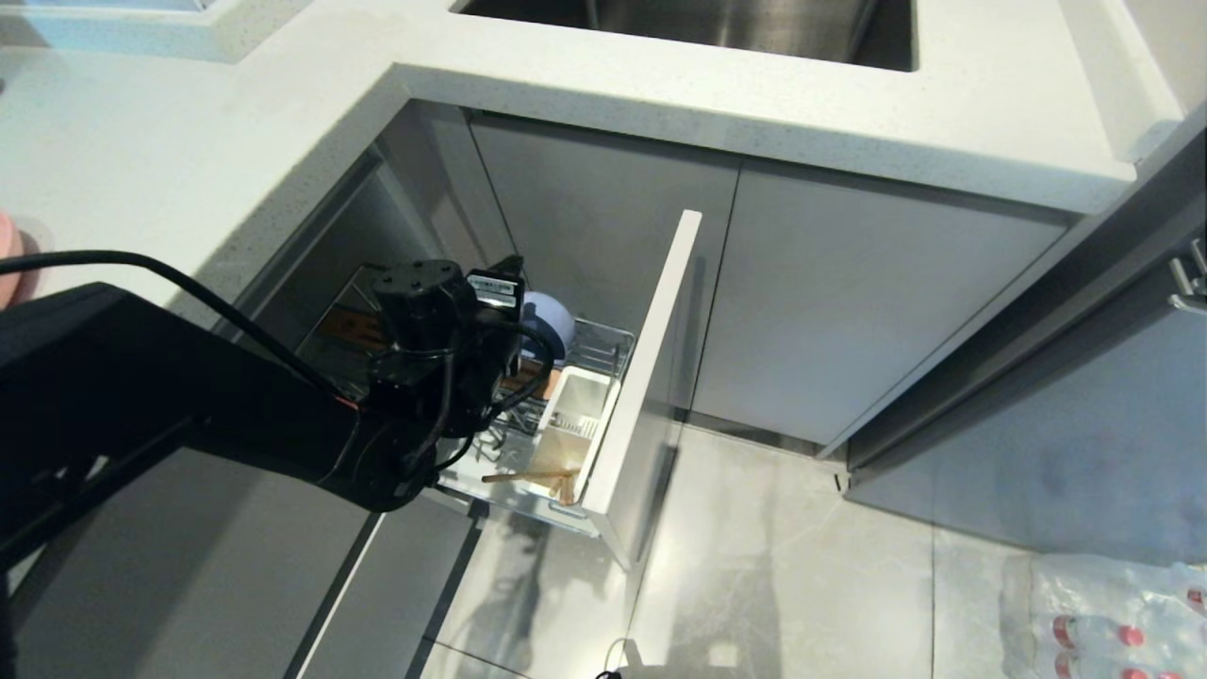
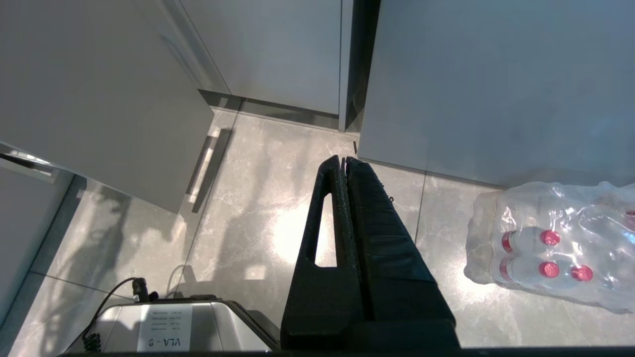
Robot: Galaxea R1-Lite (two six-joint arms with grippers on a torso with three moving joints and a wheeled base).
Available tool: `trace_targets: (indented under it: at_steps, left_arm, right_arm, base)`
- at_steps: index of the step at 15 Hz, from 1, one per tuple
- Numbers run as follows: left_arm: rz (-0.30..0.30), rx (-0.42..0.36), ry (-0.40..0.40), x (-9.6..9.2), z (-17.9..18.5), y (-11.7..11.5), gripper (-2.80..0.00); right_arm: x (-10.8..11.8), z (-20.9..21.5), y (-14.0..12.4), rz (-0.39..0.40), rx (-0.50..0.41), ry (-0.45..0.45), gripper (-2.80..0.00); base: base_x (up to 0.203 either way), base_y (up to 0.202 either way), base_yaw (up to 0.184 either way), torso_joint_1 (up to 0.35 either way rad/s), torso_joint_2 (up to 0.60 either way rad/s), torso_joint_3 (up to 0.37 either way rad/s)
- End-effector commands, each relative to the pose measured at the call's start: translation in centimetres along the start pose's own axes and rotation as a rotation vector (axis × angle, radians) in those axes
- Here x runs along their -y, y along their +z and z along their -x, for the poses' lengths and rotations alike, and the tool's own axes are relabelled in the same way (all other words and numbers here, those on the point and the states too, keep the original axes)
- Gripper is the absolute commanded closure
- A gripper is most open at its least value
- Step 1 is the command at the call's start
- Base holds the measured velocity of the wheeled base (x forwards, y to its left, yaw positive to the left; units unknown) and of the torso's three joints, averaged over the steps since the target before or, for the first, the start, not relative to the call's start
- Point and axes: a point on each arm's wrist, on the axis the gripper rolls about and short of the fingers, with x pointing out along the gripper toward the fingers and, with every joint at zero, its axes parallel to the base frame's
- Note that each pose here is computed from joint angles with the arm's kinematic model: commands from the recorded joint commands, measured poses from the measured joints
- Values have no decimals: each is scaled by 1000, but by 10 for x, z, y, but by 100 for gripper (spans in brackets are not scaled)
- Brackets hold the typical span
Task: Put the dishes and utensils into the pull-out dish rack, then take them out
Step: Pick up the chopsticks and place it in the cupboard
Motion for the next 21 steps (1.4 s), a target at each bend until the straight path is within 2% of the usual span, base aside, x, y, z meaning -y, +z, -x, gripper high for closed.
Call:
trace_targets:
  at_steps: [1,5,7,9,12,14,15,16,17,18,21]
  left_arm:
    - [23,15,-53,25,14,12,0]
    - [-65,6,-72,57,42,27,0]
    - [-135,-16,-75,75,59,32,0]
    - [-237,-47,-90,97,82,37,0]
    - [-452,-66,-127,122,111,42,0]
    - [-623,17,-162,149,128,58,0]
    - [-716,85,-191,171,139,75,0]
    - [-771,153,-195,190,147,90,0]
    - [-798,217,-188,206,154,104,0]
    - [-827,285,-163,221,160,120,0]
    - [-953,459,39,230,171,171,0]
  right_arm:
    - [0,0,0,0,0,0,0]
    - [0,0,0,-1,-1,0,0]
    - [0,0,0,-1,0,0,0]
    - [0,0,0,-1,1,0,0]
    - [0,0,0,-1,-1,1,0]
    - [0,0,0,-1,-1,1,0]
    - [0,0,0,-1,0,1,0]
    - [0,0,0,-1,-1,1,0]
    - [0,0,0,-1,1,1,0]
    - [0,0,0,-1,-1,1,0]
    - [0,0,0,-1,0,1,0]
  base:
    - [0,0,0,0,0,0]
    - [0,0,0,0,0,0]
    - [0,0,0,0,0,0]
    - [0,0,0,0,0,0]
    - [0,0,0,0,0,0]
    - [0,0,0,0,0,0]
    - [0,0,0,0,0,0]
    - [0,0,0,0,0,0]
    - [0,0,0,0,0,0]
    - [0,0,0,0,0,0]
    - [0,0,0,0,0,0]
